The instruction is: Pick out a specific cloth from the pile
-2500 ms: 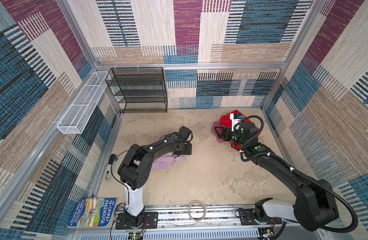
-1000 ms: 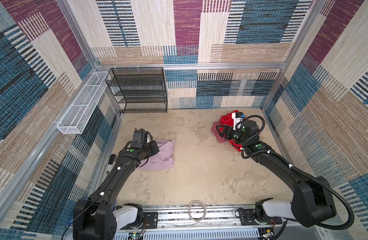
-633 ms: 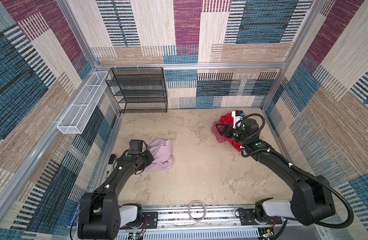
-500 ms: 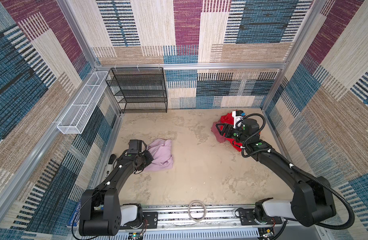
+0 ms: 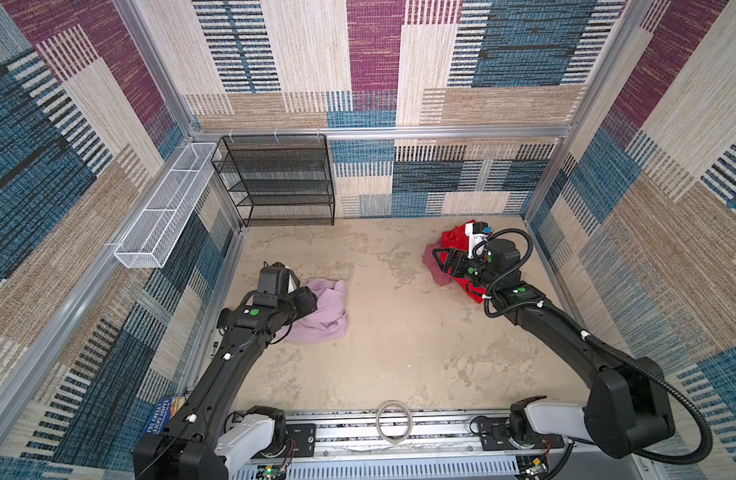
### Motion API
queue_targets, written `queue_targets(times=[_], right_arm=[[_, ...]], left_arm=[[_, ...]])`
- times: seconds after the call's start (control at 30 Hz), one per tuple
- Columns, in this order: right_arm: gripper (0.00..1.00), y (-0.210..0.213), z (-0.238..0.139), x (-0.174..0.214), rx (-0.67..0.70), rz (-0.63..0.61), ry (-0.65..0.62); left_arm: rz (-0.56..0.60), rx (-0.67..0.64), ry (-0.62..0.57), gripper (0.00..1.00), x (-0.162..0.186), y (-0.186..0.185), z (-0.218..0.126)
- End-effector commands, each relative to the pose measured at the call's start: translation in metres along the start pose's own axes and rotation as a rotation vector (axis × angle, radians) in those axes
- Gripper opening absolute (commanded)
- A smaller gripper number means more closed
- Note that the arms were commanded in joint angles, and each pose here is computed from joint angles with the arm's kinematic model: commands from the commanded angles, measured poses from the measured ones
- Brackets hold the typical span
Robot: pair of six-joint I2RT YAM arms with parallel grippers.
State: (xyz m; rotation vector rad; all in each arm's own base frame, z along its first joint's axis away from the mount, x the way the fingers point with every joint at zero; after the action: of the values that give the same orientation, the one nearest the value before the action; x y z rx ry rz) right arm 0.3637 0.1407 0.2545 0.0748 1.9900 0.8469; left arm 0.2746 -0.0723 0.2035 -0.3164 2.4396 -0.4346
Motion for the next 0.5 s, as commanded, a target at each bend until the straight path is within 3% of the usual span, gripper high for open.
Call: queue_targets(times=[0.0,0.13,0.47], right_arm=[[0.73,0.006,0.003,-0.005,-0.034,0.000,-0.010],[0.73,0.007,0.003,-0.006,-0.036,0.004,-0.014],[0.73,-0.001,-0.005,-0.007,0.032,0.017,-0.032]], left_arm=[[0.092,-0.052,0.038,0.51,0.009,-0.002,0.004],[0.113,-0.059,0.117,0.49,0.023,-0.006,0.027],[0.094,-0.037,0.139,0.48,0.028,-0.007,0.081]])
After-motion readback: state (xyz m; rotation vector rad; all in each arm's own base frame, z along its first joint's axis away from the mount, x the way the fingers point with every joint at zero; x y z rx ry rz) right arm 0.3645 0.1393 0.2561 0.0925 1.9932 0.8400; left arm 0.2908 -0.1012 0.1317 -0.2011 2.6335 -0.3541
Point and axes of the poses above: each gripper's point midway between its finger pads, its own z axis out along the fingers, its own y axis along the line the jaws close on, x = y × z, the point moved 4 cm from there along -z, back along the fingers, and after that the axes turned 3 degrees about z, right-handed, at the moved point
